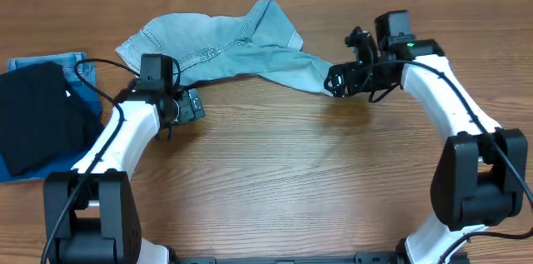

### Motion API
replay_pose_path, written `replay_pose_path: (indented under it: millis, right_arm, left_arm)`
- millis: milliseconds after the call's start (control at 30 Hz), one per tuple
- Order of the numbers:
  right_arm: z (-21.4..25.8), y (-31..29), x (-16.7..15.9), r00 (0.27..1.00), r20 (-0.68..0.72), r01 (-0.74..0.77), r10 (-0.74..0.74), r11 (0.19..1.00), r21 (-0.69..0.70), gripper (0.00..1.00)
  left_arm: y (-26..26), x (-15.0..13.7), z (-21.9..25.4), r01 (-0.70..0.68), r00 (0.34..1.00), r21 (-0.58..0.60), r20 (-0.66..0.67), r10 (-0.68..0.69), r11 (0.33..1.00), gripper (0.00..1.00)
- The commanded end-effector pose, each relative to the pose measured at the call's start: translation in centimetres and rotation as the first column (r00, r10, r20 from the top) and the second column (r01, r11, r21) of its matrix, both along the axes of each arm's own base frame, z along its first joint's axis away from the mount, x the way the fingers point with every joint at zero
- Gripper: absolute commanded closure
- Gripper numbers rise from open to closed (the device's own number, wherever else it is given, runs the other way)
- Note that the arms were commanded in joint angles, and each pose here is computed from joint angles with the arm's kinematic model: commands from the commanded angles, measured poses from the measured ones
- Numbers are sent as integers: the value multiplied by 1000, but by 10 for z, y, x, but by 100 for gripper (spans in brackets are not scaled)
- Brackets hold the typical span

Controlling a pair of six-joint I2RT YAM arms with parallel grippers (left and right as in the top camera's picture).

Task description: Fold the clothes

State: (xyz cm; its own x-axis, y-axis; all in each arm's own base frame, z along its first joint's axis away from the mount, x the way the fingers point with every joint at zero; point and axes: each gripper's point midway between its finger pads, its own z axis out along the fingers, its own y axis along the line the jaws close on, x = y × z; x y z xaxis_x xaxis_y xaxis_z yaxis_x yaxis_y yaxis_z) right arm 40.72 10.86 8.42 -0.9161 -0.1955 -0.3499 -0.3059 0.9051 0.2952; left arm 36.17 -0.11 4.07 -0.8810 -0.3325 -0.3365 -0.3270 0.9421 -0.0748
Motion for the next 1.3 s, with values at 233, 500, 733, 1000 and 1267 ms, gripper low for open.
replay_pose_path:
  millis: [233,500,733,1000,1267]
  right_arm:
    - [-48,2,-20,996,-89,-3,4,1000,9,0]
    - [-73,30,-21,987,-145,-37,64,983,178,5]
    - [-63,32,6,998,-48,-21,30,982,185,93]
    - [100,5,42,982,172,66,-74,997,51,96]
    - [116,-6,29,985,145,94,-92,996,-3,64]
  left_arm:
    - [5,-6,-46,-14,999,29,-47,16,999,0]
    - [5,-8,-51,-13,998,29,-64,15,999,0]
    - [4,-16,-52,-10,995,24,-97,12,1000,0]
    - [3,1,-15,-2,1000,23,7,1,1000,0]
    - [3,-1,-12,-2,1000,23,10,1,1000,0]
